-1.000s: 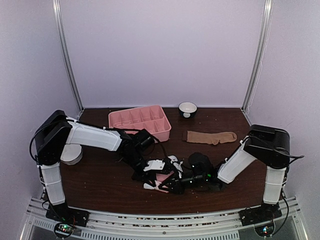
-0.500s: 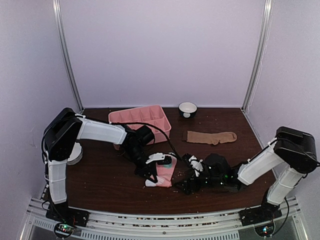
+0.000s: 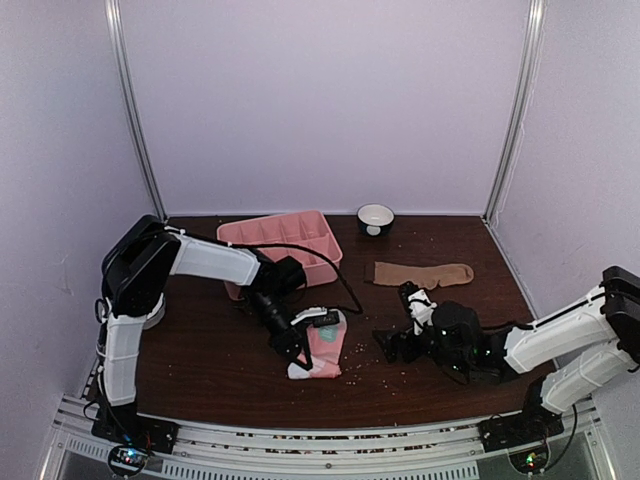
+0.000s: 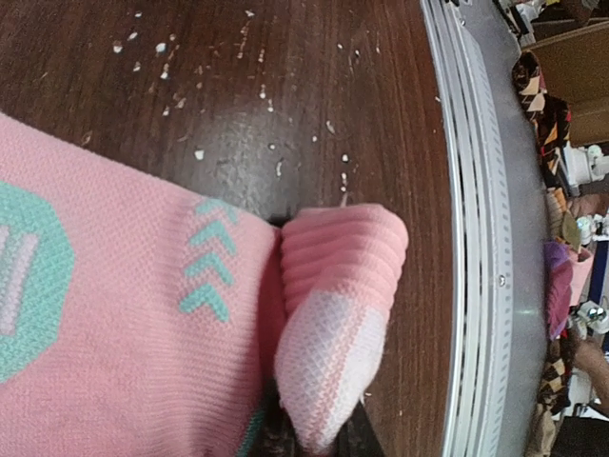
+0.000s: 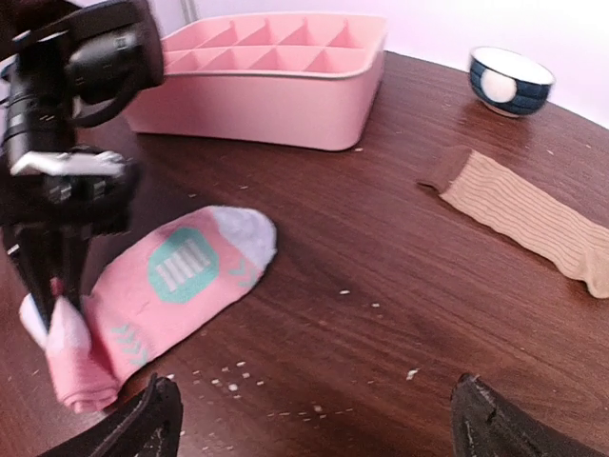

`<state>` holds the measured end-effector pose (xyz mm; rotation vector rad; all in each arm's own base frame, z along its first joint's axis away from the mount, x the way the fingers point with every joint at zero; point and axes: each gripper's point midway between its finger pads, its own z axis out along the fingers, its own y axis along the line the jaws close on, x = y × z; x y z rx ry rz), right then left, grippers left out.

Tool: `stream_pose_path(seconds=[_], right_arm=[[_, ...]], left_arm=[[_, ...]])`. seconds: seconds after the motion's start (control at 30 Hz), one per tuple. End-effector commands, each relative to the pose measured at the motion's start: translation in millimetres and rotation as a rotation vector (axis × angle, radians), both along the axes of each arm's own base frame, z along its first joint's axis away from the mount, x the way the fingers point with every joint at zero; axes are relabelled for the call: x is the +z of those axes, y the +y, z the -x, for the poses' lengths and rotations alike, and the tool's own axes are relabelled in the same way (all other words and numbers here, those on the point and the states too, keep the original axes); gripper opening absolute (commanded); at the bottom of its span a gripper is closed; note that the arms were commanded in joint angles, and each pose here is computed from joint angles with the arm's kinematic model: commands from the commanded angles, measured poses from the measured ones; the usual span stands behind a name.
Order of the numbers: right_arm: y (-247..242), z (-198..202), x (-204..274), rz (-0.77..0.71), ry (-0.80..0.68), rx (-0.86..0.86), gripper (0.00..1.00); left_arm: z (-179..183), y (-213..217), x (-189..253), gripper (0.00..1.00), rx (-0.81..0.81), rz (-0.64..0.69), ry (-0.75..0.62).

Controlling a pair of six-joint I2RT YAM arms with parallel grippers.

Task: Roll the socks
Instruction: Roll the sock at the center of the board.

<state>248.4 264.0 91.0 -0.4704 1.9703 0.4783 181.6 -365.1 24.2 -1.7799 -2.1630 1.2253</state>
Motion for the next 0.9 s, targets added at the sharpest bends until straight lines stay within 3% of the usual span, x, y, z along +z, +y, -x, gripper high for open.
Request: stream_pose_path(seconds=[0.0,0.2,0.37,0.57,0.8,0.87], right_arm=[[33,30,10,0.108,-0.167,0.224,0.95],[89,82,-18,0.233,-0.175,0.55,0.84],[128,101,-29,0.338,-0.238,0.683,0.77],[154,100,-34,0.427,-0.287,0.747,0.61],[157,84,-54,0.525,-0.282,0.738,0.53],[153,80,-62,0.537,-0.26,0.737,0.51]], left_arm=[[1,35,-44,0.0,0.048,-0.208,0.066],[-8,42,-58,0.0,0.062,-0.256,0.043],[-13,45,-67,0.0,0.081,-0.299,0.026],[-15,47,-74,0.0,0.07,-0.342,0.038],[-14,47,-76,0.0,0.065,-0.345,0.046],[-13,46,-74,0.04,0.061,-0.336,0.052]])
